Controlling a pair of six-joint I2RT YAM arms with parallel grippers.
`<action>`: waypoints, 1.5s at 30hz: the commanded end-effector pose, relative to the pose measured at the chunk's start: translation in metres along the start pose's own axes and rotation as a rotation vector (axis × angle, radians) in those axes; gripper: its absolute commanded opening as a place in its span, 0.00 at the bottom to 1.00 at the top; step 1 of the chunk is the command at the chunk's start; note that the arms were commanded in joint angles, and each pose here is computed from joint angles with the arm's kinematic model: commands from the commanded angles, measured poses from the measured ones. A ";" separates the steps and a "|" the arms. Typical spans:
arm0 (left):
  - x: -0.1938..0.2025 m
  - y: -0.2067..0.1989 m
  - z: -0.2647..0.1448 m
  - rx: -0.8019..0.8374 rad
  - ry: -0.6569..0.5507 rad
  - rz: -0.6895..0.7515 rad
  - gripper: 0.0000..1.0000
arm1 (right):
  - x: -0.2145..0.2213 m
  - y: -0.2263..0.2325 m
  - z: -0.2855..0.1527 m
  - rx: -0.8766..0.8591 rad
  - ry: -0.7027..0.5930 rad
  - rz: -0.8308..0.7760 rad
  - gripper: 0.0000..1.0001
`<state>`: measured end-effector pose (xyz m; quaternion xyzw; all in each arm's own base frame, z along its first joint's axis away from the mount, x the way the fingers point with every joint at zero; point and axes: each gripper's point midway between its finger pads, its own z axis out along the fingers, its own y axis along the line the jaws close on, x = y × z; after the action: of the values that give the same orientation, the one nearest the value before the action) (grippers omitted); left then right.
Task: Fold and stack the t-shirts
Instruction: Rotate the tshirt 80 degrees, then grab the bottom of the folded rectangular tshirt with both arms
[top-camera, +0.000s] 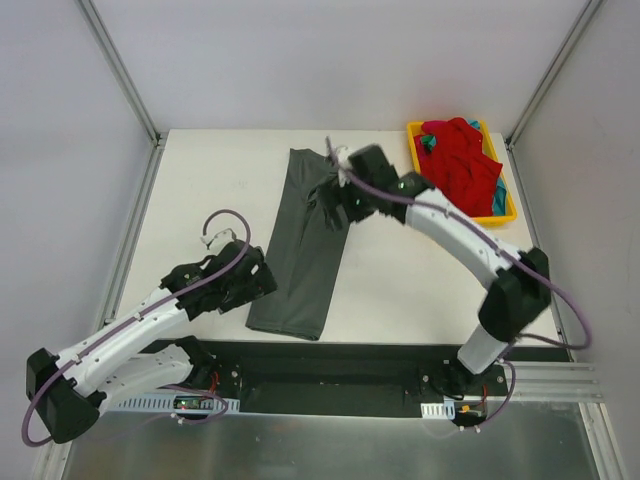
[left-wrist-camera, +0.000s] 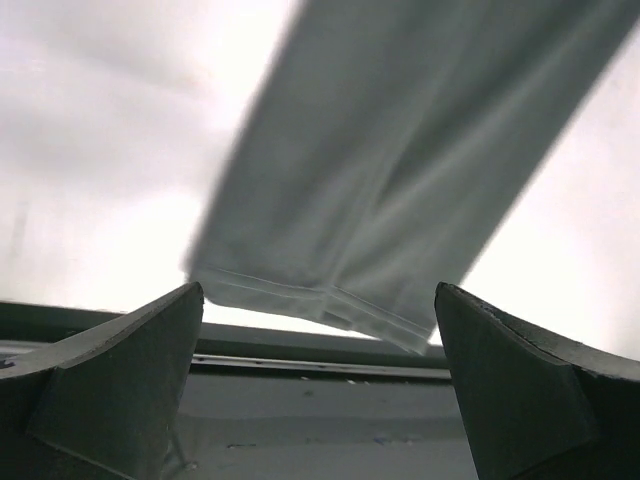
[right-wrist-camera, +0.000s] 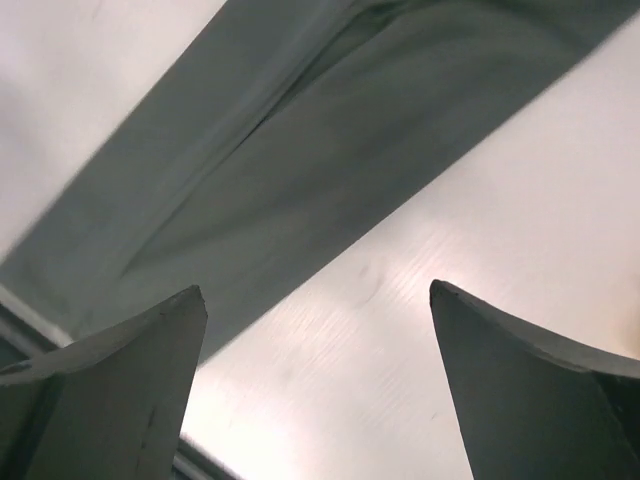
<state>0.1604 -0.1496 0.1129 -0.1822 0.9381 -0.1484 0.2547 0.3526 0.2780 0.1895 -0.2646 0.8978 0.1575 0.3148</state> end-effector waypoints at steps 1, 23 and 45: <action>-0.006 0.052 -0.005 -0.201 0.006 -0.013 0.99 | 0.079 0.074 -0.005 -0.100 0.029 -0.279 0.96; 0.065 0.088 0.059 -0.228 0.204 -0.123 0.63 | 0.251 0.185 0.042 -0.215 0.298 -0.572 0.68; 0.068 0.066 0.005 0.041 0.198 -0.192 0.00 | 0.263 0.233 -0.022 -0.358 0.183 -0.701 0.01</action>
<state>0.1001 -0.1273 0.0381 -0.2395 0.9396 -0.1977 0.1436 0.0475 0.3502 0.0278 -0.6221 0.7461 0.1252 0.2017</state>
